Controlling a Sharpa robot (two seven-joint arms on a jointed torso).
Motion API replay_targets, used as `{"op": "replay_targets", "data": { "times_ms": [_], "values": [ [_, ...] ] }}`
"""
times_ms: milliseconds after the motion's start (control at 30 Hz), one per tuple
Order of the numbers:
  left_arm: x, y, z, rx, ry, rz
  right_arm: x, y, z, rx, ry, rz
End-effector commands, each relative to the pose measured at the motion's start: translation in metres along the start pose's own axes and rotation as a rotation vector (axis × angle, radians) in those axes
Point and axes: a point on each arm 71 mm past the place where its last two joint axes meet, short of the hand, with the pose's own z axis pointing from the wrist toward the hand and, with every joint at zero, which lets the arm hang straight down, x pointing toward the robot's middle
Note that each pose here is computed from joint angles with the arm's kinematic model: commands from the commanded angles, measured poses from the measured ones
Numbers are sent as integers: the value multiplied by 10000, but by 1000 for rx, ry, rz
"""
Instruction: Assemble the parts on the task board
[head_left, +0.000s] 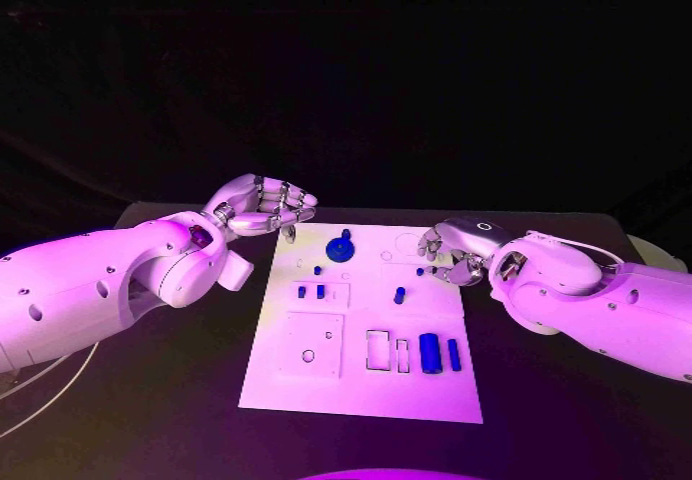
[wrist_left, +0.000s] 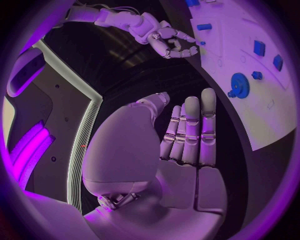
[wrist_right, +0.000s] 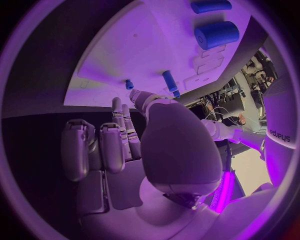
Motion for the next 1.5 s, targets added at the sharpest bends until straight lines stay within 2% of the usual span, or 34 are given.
{"op": "replay_targets", "data": {
  "times_ms": [33, 433, 1133, 1500],
  "values": [
    [-38, -58, -14, 64, -75, -154, 51, 30, 32, 5, 36, -100],
    [-44, -64, -35, 64, -92, -182, 158, 116, 120, -7, 74, -111],
    [-58, -46, -41, 41, -103, -187, 301, 145, 159, 3, 130, -117],
    [-56, -42, -41, 35, -102, -188, 306, 165, 155, 11, 110, -135]
  ]
}}
